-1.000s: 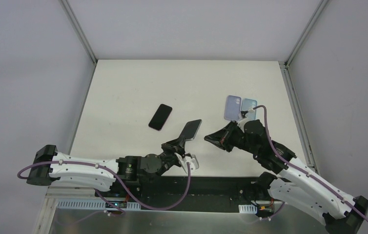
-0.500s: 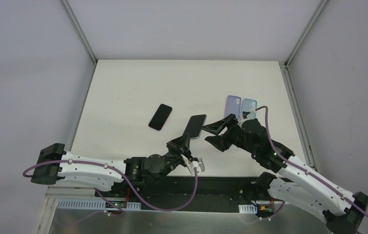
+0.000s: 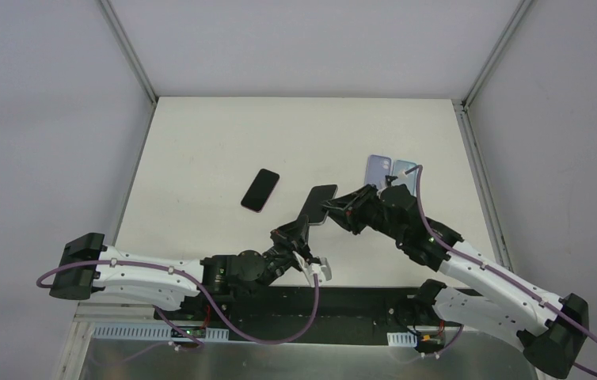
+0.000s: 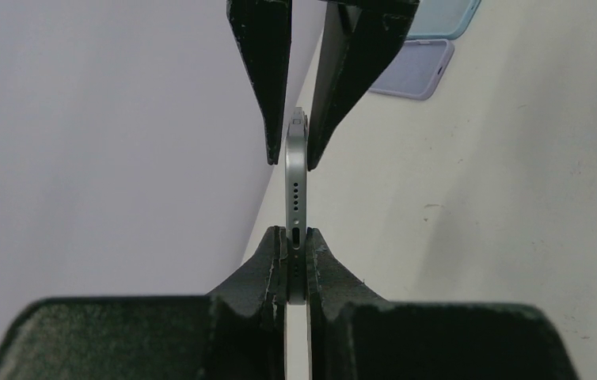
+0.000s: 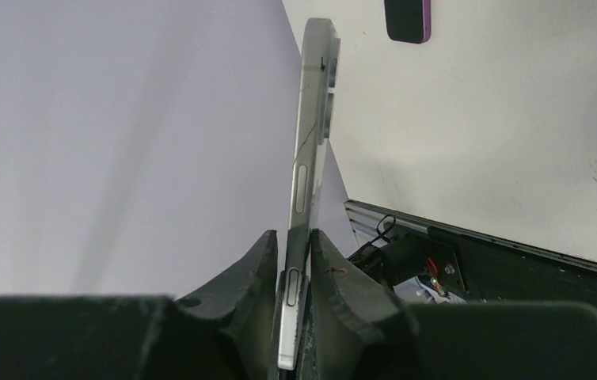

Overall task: Take the phone out of the phone case
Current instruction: Place the phone at the center of the board.

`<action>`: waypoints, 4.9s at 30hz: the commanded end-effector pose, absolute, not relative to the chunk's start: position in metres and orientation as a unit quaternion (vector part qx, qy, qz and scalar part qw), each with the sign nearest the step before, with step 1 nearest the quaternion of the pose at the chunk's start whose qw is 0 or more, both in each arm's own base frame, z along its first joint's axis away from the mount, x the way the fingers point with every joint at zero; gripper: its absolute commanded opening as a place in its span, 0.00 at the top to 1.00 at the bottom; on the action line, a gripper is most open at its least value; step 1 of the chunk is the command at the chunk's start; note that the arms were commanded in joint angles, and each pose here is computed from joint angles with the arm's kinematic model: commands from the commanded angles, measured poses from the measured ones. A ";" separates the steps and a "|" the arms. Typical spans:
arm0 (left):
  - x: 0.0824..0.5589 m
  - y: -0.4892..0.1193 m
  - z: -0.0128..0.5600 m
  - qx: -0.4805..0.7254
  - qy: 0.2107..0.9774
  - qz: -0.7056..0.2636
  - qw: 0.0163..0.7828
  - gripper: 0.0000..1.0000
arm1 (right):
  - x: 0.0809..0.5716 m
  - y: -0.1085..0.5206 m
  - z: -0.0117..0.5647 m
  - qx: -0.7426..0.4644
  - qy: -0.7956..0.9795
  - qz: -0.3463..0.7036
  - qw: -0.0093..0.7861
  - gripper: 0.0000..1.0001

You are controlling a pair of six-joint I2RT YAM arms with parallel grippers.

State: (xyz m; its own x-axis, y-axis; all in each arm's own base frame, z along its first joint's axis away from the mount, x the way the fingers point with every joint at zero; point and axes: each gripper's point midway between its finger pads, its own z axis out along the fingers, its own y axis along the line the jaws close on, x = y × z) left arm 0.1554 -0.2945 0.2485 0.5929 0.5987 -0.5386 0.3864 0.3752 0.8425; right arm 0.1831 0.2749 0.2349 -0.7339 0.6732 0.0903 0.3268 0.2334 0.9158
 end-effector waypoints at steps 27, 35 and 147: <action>0.153 -0.289 0.292 0.472 0.461 0.003 0.752 0.40 | 0.183 0.284 0.270 0.254 0.759 0.565 0.201 1.00; 0.161 -0.265 0.296 0.424 0.499 0.006 0.756 0.07 | 0.183 0.242 0.265 0.254 0.770 0.510 0.287 1.00; 0.144 -0.338 0.337 0.152 0.595 -0.707 0.351 1.00 | 0.114 0.182 0.268 0.022 0.678 0.571 0.463 0.00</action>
State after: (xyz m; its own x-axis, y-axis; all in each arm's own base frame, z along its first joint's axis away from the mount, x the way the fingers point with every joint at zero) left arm 0.1423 -0.3581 0.3002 -0.7656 -0.2487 -0.5933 0.6125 0.0002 -0.7905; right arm 0.1111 0.2033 0.2655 -0.6129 0.5313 -0.5848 -0.5380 0.2614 0.8014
